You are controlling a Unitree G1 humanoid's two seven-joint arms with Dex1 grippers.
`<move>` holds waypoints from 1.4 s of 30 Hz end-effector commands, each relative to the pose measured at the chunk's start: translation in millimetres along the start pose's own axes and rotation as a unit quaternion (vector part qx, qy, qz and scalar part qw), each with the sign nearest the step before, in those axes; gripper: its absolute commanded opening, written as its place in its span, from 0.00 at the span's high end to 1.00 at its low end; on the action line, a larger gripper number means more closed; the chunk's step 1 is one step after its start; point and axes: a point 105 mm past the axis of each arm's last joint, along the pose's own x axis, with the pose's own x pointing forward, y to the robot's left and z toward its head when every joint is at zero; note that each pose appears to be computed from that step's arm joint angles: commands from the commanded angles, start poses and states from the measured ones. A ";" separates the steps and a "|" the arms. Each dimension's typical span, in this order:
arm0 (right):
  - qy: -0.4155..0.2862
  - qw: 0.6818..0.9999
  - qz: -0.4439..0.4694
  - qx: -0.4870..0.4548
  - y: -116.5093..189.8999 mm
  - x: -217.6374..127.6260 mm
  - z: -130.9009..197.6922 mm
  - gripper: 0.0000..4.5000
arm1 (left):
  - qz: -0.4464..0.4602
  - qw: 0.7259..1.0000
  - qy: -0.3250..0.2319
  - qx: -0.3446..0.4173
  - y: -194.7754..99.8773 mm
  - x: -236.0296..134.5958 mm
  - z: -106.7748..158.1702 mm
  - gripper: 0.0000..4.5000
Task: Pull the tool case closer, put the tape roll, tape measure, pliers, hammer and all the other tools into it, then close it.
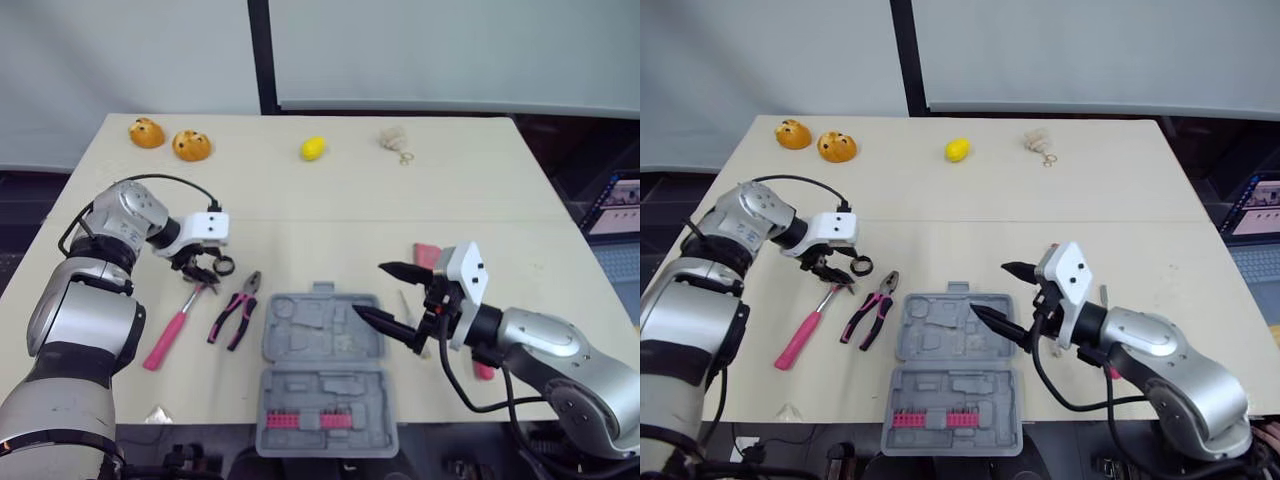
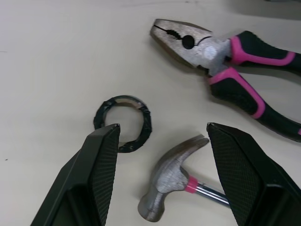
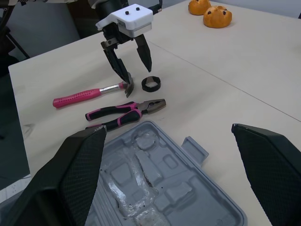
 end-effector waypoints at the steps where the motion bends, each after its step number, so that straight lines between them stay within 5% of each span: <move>1: -0.023 0.999 -0.004 -0.024 5.2 -1.8 11.9 0.00 | 0.020 1.000 0.005 -0.005 4.8 1.0 0.2 0.29; 25: -0.022 0.999 -0.018 -0.023 2.7 -7.8 13.6 0.00 | 0.040 0.999 0.006 -0.003 0.3 34.2 3.1 0.29; 32: -0.018 1.000 -0.015 -0.020 4.3 -6.8 10.9 0.00 | 0.053 0.999 -0.004 -0.007 7.5 25.0 8.1 0.99; 42: -0.011 1.000 -0.013 -0.015 6.1 -10.0 6.2 0.00 | -0.011 0.994 -0.089 -0.069 8.4 -9.4 33.3 0.99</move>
